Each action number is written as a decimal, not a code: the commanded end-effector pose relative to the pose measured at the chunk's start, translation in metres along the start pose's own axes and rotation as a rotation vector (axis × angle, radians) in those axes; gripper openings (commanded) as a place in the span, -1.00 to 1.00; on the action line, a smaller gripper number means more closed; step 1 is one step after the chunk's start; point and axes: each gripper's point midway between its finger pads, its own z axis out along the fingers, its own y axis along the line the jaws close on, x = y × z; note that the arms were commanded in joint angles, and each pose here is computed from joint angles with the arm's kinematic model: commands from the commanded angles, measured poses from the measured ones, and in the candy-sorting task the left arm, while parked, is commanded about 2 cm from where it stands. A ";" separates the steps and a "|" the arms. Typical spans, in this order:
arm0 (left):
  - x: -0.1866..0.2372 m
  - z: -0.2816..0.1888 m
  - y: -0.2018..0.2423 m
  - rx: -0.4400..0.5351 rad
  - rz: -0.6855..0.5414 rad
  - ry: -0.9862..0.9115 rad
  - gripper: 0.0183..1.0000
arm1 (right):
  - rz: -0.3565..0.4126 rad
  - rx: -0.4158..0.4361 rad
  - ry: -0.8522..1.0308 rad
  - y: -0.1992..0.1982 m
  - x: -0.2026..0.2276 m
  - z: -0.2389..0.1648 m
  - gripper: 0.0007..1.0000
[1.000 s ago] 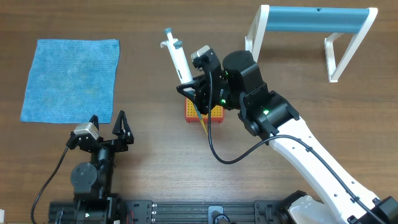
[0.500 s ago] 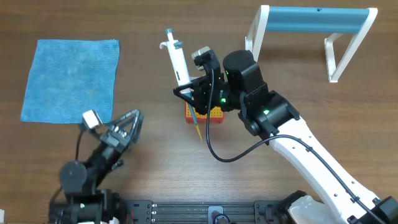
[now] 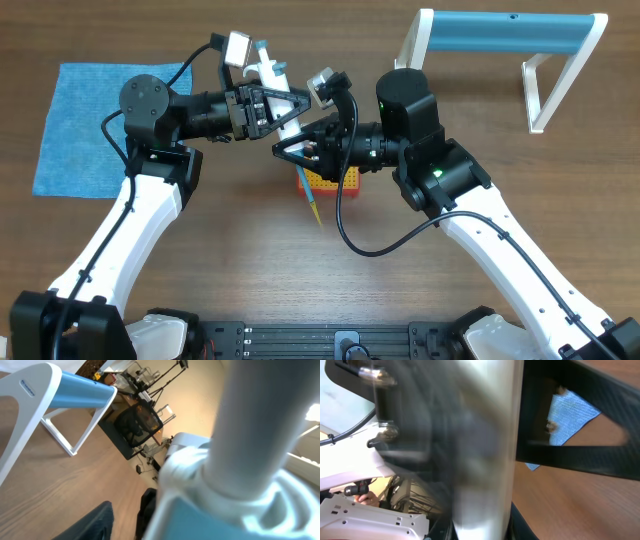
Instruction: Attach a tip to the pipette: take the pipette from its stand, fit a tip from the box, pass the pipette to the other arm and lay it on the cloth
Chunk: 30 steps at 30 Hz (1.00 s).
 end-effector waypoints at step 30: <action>-0.002 -0.402 0.379 -1.716 -0.307 0.653 -0.99 | 0.593 0.924 -0.013 -0.171 0.071 -0.148 0.99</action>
